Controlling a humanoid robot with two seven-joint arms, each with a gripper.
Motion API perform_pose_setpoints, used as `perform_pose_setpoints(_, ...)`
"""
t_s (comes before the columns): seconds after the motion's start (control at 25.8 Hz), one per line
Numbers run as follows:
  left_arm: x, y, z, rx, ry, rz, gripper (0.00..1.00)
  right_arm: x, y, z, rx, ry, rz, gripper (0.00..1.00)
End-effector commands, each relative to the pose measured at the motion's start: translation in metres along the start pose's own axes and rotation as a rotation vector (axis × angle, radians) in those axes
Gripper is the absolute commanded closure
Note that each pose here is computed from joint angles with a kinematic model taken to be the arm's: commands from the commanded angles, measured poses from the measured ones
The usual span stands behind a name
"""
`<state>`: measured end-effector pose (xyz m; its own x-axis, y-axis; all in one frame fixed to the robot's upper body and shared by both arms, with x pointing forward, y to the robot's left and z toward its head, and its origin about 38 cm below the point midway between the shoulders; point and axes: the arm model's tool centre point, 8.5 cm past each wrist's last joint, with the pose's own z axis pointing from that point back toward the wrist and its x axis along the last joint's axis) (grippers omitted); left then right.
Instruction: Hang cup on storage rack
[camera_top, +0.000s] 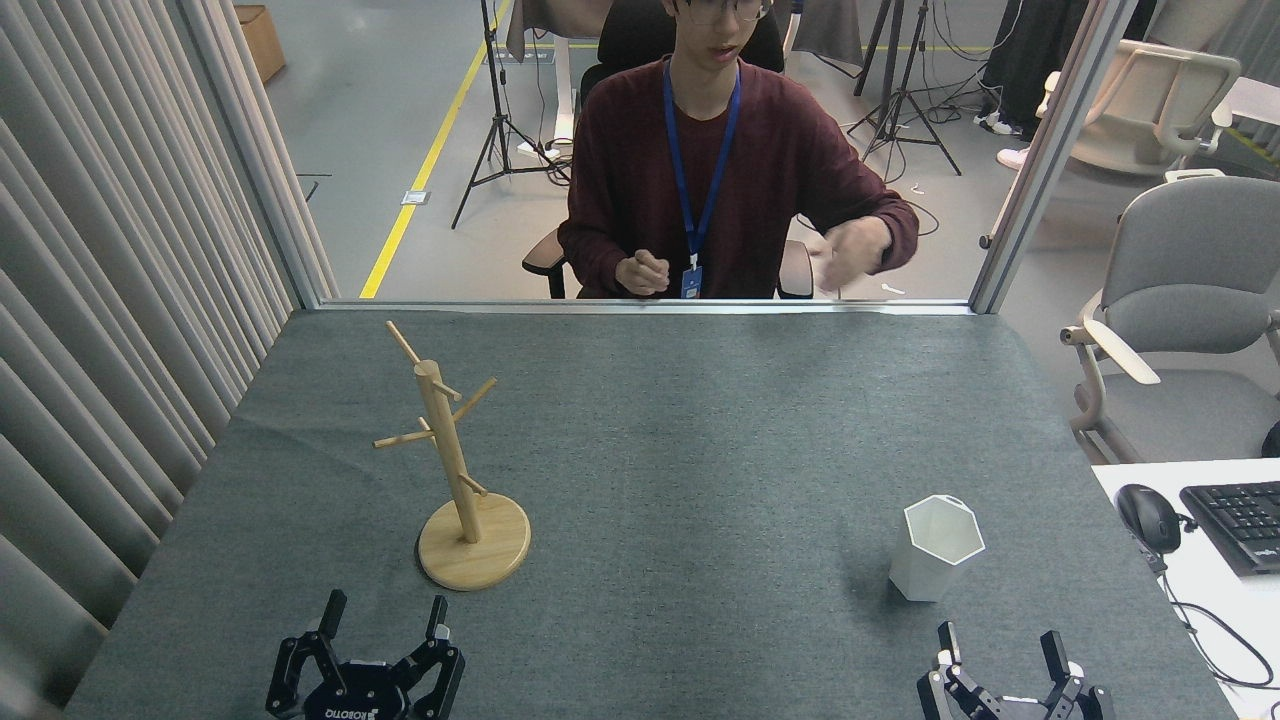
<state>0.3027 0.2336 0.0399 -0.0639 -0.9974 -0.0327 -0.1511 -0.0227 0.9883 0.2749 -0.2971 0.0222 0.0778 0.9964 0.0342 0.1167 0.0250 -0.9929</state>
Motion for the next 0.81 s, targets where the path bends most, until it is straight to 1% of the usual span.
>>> perform_pose_setpoints(0.0,0.001,-0.008,-0.003,-0.018,0.000,0.004,0.01,-0.002,0.001,0.000,0.003,0.003,0.003,0.02)
perform_pose_setpoints(0.19,-0.002,-0.012,-0.004,-0.027,-0.004,-0.002,0.01,-0.004,0.004,0.000,0.010,0.013,0.002,0.01)
perform_pose_setpoints(0.27,-0.002,-0.015,-0.002,-0.035,0.003,0.007,0.01,-0.004,0.010,-0.001,0.027,0.020,-0.001,0.02)
perform_pose_setpoints(0.35,-0.001,-0.015,-0.003,-0.028,0.003,0.014,0.01,-0.007,0.021,-0.001,0.056,0.037,0.001,0.02)
perform_pose_setpoints(0.5,0.001,-0.015,-0.004,-0.028,0.003,0.019,0.01,-0.009,0.035,-0.018,0.088,0.045,-0.001,0.02)
perform_pose_setpoints(0.58,0.000,-0.014,-0.006,-0.023,0.002,0.017,0.01,-0.011,0.039,-0.031,0.093,0.050,-0.004,0.02)
perform_pose_setpoints(0.66,0.000,-0.014,-0.006,-0.023,0.002,0.017,0.01,-0.016,0.044,-0.043,0.105,0.051,0.008,0.01)
perform_pose_setpoints(0.78,-0.001,-0.017,-0.002,-0.034,0.005,0.014,0.01,-0.025,0.046,-0.054,0.115,0.052,0.032,0.01)
